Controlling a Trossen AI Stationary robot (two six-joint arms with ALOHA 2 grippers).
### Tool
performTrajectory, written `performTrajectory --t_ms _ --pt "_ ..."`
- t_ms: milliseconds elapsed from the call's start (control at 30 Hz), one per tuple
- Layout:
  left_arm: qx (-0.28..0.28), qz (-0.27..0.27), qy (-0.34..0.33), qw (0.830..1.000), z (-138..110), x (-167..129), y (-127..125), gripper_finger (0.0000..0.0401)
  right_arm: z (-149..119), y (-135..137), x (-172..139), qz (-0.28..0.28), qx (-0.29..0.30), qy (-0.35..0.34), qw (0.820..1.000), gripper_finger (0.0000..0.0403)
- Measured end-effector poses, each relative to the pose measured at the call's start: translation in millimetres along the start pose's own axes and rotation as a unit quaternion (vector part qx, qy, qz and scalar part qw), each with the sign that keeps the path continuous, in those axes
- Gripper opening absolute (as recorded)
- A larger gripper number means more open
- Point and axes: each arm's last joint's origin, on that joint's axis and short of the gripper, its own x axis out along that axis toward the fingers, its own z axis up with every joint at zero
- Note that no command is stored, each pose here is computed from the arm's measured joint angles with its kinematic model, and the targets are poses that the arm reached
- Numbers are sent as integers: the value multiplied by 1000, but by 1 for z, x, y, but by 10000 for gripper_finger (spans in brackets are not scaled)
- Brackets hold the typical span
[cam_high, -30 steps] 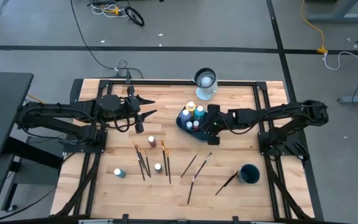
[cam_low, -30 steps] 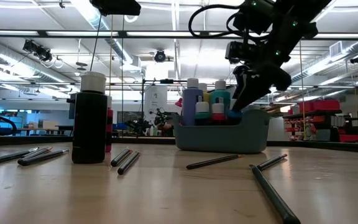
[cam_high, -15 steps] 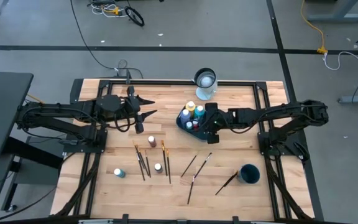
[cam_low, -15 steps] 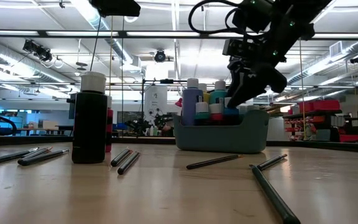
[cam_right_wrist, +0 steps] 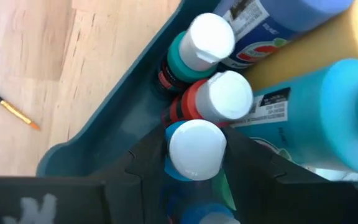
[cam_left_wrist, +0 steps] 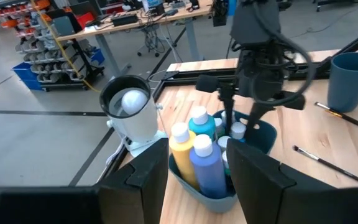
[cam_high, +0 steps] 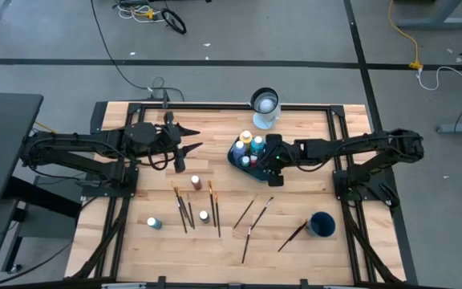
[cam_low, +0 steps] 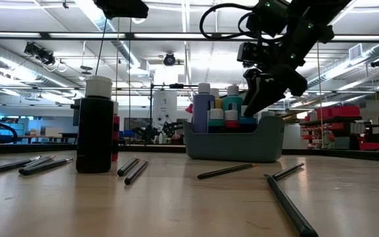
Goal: Pick & Place Paint Supplies
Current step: Put the blue paint bottle into the green bin, then put the black paint bottle into the green bin
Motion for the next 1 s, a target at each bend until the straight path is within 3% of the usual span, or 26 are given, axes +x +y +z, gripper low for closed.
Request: performTrajectory --t_ms 200,500,867,1000 --pt "0 -26 -3 1000 0 0 -2 171 0 -2 0 -9 -1 2 1000 163" --pt "-12 -57 -2 998 0 0 -3 171 3 -2 0 -19 -10 -12 1000 224" --pt "-30 -60 12 998 -3 0 -4 171 44 4 -31 -19 -18 -130 991 233" --pt "-37 -60 19 997 -4 0 -4 171 62 7 -39 35 -6 -237 971 225"
